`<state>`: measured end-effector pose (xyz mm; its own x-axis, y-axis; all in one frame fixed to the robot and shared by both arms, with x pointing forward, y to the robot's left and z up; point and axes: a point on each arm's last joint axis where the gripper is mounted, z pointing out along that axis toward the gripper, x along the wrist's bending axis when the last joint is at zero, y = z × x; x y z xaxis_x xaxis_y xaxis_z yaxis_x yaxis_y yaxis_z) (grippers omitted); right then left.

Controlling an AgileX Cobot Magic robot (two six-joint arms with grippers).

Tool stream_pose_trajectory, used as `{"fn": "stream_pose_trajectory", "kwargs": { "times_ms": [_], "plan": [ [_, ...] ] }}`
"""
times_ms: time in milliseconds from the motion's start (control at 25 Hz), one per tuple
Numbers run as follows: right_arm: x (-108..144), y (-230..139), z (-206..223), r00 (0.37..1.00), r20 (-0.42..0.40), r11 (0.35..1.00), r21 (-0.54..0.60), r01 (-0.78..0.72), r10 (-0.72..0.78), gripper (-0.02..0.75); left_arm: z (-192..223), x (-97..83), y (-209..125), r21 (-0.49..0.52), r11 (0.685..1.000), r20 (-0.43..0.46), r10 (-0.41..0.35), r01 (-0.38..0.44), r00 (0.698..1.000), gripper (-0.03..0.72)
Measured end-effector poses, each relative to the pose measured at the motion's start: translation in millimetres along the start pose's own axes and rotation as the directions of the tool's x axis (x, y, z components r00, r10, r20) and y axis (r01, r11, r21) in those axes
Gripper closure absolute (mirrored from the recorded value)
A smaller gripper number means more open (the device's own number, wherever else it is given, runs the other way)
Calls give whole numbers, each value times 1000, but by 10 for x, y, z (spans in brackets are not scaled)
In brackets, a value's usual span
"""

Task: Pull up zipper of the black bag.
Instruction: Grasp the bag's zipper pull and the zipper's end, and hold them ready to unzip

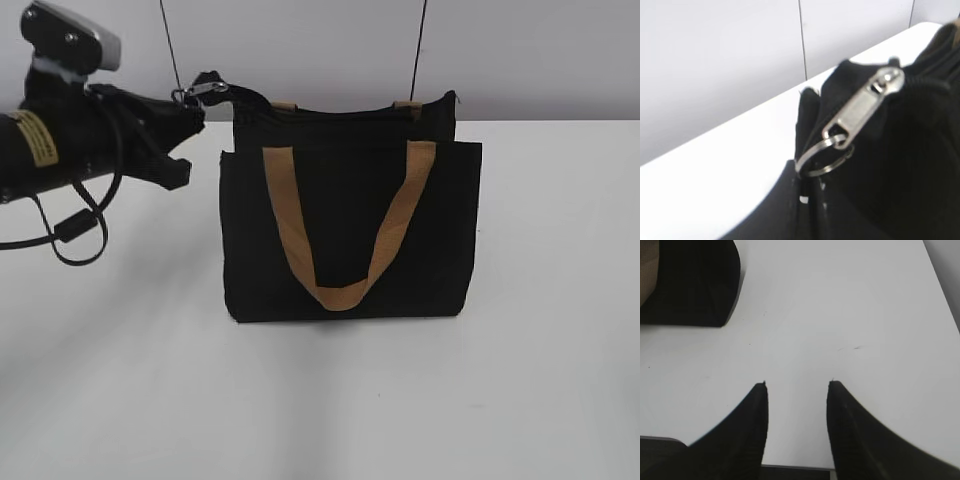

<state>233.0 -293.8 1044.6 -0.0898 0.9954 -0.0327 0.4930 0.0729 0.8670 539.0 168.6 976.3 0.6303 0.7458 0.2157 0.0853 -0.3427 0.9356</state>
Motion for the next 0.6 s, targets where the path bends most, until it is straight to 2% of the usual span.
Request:
{"fn": "stream_pose_trajectory", "kwargs": {
  "times_ms": [280, 600],
  "plan": [
    [0, 0, 0, 1000, 0, 1000, 0, 0, 0, 428, -250, 38, 376, -107, 993, -40, 43, -47, 998, 680],
    [0, 0, 0, 1000, 0, 1000, 0, 0, 0, 428, -322, -105, 502, -102, 993, -12, 61, -62, 998, 680]
  ]
}}
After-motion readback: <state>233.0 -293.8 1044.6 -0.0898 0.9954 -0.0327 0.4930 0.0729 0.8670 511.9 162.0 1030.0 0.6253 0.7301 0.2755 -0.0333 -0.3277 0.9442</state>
